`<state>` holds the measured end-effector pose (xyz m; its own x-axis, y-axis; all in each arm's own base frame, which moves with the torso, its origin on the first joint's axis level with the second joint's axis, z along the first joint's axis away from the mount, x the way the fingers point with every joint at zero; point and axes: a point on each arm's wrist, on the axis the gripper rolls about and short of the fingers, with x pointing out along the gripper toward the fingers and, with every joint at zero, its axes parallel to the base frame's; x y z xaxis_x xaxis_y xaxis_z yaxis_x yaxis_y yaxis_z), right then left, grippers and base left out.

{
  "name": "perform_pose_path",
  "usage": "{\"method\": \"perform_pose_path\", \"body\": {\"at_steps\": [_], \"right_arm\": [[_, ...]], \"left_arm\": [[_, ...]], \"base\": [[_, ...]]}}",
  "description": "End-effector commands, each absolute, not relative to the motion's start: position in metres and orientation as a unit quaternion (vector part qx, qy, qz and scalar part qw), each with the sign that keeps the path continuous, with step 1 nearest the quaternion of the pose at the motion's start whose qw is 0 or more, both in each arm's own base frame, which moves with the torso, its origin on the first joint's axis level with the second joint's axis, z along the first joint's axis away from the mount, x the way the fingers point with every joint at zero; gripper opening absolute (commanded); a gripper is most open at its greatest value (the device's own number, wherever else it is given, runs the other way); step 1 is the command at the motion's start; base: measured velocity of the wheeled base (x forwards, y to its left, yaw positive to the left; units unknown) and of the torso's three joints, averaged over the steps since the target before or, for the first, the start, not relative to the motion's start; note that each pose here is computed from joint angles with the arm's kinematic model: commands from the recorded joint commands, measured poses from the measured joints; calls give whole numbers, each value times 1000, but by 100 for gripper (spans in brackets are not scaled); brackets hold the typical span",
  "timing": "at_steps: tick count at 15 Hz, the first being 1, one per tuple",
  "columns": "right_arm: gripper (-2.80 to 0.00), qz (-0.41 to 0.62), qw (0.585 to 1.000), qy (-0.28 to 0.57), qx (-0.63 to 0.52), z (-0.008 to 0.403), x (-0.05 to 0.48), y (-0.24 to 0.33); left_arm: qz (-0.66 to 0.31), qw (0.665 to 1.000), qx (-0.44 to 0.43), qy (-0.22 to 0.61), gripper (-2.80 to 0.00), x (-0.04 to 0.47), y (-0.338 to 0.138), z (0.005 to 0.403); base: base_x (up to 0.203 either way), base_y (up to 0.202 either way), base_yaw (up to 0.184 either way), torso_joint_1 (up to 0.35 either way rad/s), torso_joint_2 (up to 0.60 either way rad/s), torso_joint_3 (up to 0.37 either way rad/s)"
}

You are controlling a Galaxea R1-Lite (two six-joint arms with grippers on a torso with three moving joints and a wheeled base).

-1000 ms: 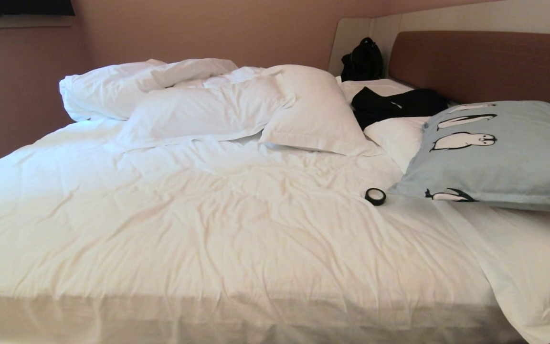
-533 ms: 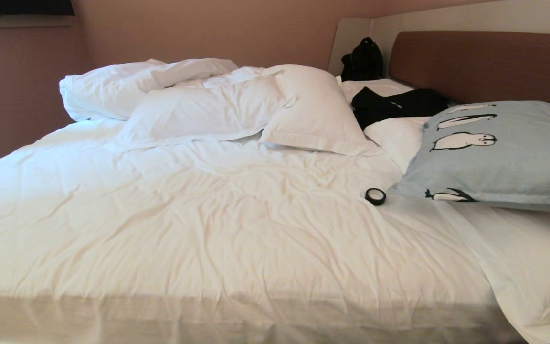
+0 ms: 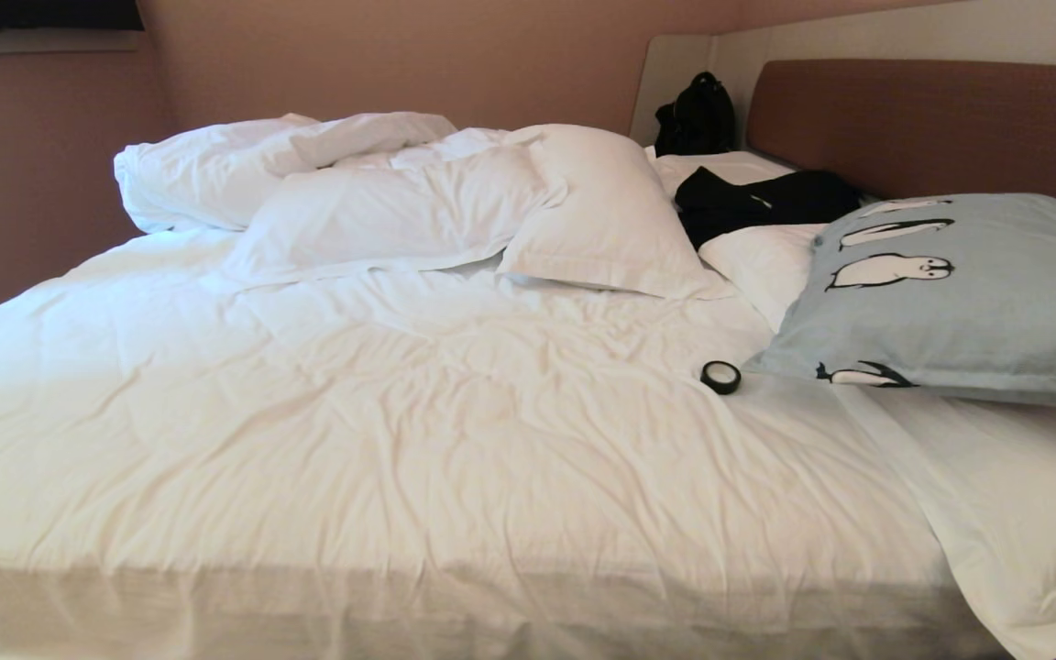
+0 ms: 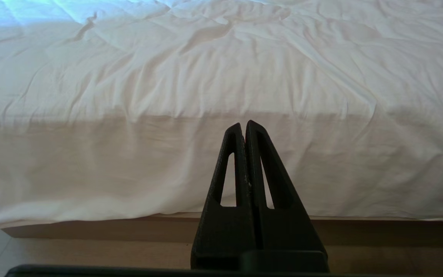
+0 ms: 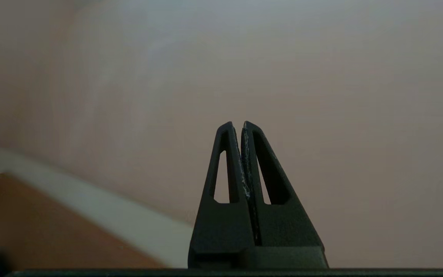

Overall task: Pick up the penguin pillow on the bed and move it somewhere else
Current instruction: Place the pillow at the bedside

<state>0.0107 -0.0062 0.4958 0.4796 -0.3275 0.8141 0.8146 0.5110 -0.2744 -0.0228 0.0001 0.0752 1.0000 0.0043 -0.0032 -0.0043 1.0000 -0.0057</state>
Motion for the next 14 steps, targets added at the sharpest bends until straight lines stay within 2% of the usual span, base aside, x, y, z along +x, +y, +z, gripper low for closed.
{"method": "perform_pose_path", "body": {"at_steps": [1,4,10,14], "right_arm": [[-280,-308,907,-210,-198,470,17,-21],[-280,-305,929,-170,-122,454,17,-13],[-280,-359,922,-147,-18,434,16,-15],[-280,-331,937,-98,53,410,17,-18]], "left_arm": [[2,1000,-3,2,-280,-23,0,75],[2,1000,-3,2,-280,-23,0,75],[2,1000,-3,2,-280,-23,0,75],[2,1000,-3,2,-280,-23,0,75]], "base": [[0,0,0,0,0,0],[0,0,0,0,0,0],[0,0,0,0,0,0],[0,0,0,0,0,0]]}}
